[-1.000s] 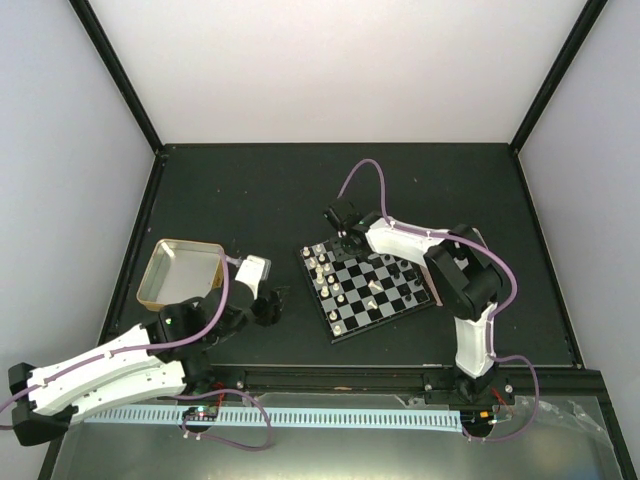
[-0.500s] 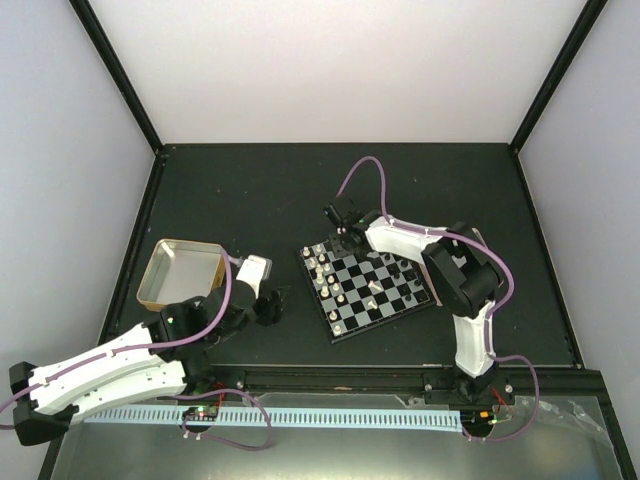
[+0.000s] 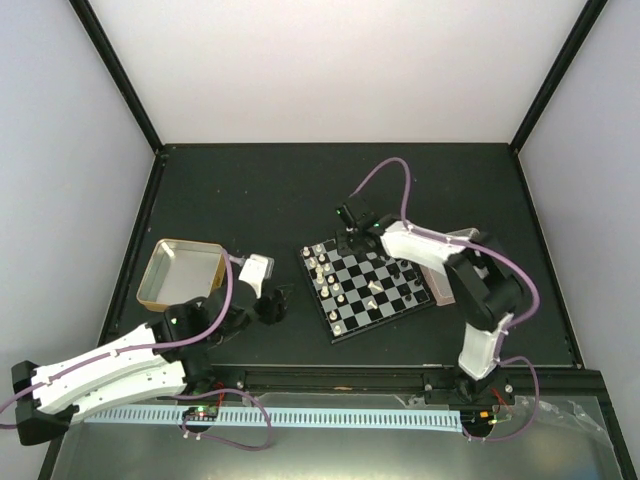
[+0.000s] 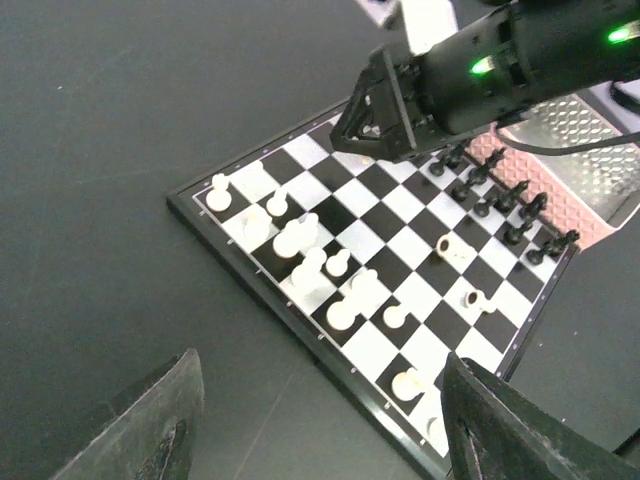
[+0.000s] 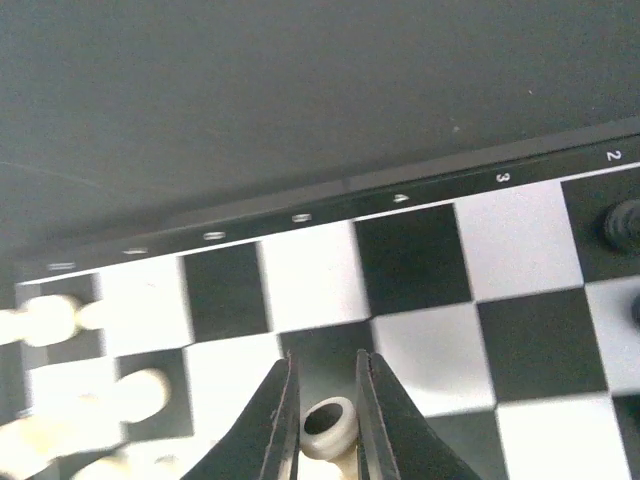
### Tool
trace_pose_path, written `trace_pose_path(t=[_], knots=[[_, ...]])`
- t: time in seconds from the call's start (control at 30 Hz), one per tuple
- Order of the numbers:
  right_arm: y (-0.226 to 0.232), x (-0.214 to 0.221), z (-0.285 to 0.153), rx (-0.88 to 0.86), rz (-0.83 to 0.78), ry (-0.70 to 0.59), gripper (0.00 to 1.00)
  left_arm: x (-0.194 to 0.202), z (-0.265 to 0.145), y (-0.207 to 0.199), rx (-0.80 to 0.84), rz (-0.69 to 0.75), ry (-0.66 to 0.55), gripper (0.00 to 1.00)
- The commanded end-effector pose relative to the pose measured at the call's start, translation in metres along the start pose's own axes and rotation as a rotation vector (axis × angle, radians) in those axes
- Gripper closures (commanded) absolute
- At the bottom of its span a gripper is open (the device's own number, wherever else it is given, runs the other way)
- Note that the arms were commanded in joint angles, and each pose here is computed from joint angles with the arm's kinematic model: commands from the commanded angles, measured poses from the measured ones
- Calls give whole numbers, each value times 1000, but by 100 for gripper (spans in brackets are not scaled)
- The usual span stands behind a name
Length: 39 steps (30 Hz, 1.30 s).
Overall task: Set up the chess pieces on the board
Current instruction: Pick up the chess piece from the chessboard, then place the chess piece on the chessboard.
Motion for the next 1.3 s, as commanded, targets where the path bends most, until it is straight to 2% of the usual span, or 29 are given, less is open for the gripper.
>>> trace_pose_path(t=[0.0,0.23,0.43,0.63,0.67,0.8,0.97,1.03,1.27], knots=[[13,-19,-61,-269,243,-146,88,-11,8,-12,82,-11,-105,33],[20,10,-117,-775,650,-151,87,-24,24,-33,184,33,-220,30],[30,32,-149,-1031,767,-92,87,-27,38,-50,271,49,-247,29],[34,55,-163,-1133,837,-31,87,-19,48,-61,366,57,-193,35],[35,57,-165,-1142,834,-23,87,-19,48,-61,375,50,-196,39],[41,63,-174,-1159,771,2,85,-22,45,-63,407,50,-227,63],[39,71,-179,-1152,738,-9,85,-26,40,-64,417,68,-243,78],[37,73,-179,-1131,724,-19,84,-27,39,-64,417,76,-245,80],[34,76,-177,-1091,679,-45,85,-31,35,-63,396,76,-243,80]])
Point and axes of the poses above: each gripper's point midway between its finger pads, its own z axis out along the fingers, its own y axis along the line the jaws close on, x = y × z, the point moved 9 cm from there along -z, back along the fingers, and after that the axes turned 3 degrees about -z, right-handed, at the moved point
